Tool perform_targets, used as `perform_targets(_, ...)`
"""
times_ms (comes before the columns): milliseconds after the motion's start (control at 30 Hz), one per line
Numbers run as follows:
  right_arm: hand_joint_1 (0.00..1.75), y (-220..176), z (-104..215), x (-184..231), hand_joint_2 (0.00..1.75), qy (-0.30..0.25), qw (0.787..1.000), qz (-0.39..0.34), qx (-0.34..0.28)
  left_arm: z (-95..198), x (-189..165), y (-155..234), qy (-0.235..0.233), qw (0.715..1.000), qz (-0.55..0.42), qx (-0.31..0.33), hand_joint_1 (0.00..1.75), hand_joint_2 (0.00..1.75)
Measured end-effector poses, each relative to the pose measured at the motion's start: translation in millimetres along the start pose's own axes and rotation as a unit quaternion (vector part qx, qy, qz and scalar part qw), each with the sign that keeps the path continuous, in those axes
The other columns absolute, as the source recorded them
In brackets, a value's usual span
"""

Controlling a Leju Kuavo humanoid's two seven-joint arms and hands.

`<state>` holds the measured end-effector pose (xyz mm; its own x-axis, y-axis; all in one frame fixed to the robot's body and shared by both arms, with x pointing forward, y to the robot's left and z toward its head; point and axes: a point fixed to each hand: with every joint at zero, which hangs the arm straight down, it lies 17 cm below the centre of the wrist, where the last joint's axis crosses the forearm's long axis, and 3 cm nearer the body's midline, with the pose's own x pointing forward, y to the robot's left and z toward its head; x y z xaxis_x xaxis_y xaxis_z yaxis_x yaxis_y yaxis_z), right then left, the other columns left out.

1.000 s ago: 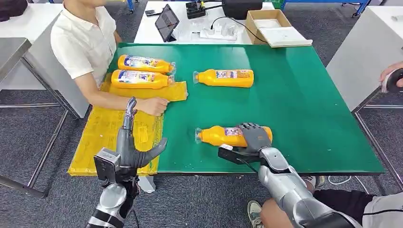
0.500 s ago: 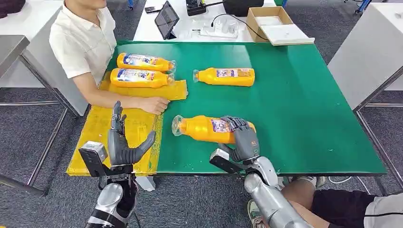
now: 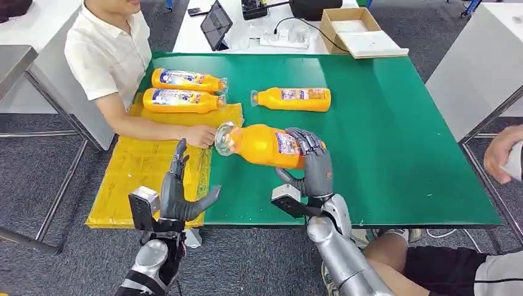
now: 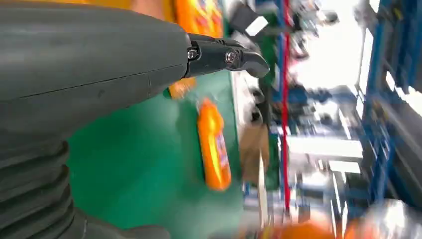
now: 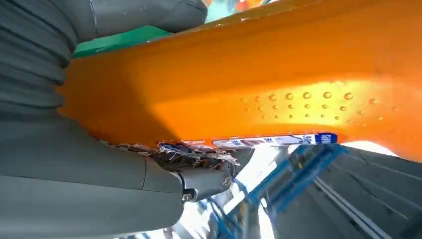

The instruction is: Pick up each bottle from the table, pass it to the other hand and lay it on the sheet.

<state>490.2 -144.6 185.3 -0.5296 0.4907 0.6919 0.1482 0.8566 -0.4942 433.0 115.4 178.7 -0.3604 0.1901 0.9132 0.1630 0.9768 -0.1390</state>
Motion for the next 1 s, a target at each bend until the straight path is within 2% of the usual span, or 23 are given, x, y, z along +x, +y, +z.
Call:
perform_targets(133,1.75,17,-6,9,1.75,-0.005,0.997,-0.080,0.014,7,1,-29,-0.002,0.998,0.001,-0.056,0.00,1.75)
perform_targets(367,1.75,62,-12,22,1.75,0.006,0.992,-0.111,0.058,7,4,-54,-0.002,0.995,0.035,-0.089,0.00,1.75)
perform_targets(433,1.75,78,-8,29,1.75,0.006,0.991,-0.115,0.074,5,2,-57,0.010,0.994,0.054,-0.091,0.00,1.75)
perform_targets(533,1.75,100,1,43,1.75,-0.002,0.988,-0.116,0.097,3,-5,-62,0.049,0.986,0.133,-0.090,0.00,1.75)
perform_targets(767,1.75,137,20,74,1.75,-0.023,0.983,-0.124,0.135,-9,-4,-57,0.051,0.983,0.165,-0.063,0.00,1.75)
perform_targets(1000,1.75,144,25,78,1.75,-0.024,0.981,-0.128,0.143,-10,-5,-55,0.052,0.983,0.166,-0.059,0.00,1.75)
